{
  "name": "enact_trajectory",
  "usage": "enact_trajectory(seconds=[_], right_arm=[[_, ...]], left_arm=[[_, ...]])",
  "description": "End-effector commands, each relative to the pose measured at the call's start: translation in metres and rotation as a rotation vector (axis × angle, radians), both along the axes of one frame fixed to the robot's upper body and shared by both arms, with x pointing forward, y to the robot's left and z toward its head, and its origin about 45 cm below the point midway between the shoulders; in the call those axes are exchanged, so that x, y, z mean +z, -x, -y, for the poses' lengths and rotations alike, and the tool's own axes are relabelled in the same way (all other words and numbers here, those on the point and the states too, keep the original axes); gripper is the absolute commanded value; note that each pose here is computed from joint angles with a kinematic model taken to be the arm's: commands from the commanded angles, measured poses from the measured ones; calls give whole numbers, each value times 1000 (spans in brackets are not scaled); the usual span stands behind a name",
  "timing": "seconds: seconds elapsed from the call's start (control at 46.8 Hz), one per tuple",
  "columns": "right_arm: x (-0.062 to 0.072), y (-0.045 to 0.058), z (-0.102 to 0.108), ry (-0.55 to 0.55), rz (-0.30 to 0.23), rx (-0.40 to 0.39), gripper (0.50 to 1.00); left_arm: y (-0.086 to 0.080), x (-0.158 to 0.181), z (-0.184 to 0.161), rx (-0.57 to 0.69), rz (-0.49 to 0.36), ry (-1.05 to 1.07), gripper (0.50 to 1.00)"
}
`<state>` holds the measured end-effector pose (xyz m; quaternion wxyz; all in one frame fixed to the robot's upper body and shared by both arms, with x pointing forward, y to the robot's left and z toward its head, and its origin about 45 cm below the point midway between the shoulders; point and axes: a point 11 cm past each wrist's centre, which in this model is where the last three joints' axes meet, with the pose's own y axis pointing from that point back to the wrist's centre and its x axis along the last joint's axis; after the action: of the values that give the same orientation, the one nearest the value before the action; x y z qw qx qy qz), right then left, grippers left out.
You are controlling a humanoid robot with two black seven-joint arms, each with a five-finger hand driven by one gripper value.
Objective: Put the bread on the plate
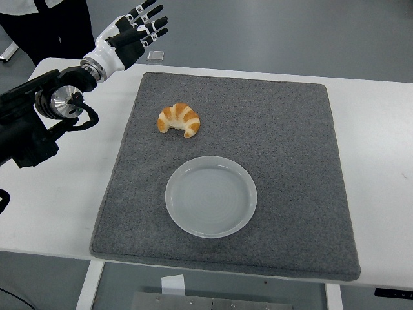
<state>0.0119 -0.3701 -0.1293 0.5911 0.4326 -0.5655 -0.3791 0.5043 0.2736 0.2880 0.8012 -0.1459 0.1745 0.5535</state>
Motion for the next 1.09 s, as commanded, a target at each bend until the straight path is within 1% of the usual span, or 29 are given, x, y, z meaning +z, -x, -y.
enact_trajectory(seconds=[0.0,0.812,1.004,1.068], right_arm=[[0,0,0,0,0,0,952],[0,0,0,0,0,0,952],[0,0,0,-1,-1,2,952],[0,0,0,-2,0,0,954]], left_arm=[[0,-1,-2,7,-2,-3,992],[-2,-2,-8,23,-3,-15,990],[-4,10,-9,28,14,-26,988],[-7,26,-14,32,41,-38,990]])
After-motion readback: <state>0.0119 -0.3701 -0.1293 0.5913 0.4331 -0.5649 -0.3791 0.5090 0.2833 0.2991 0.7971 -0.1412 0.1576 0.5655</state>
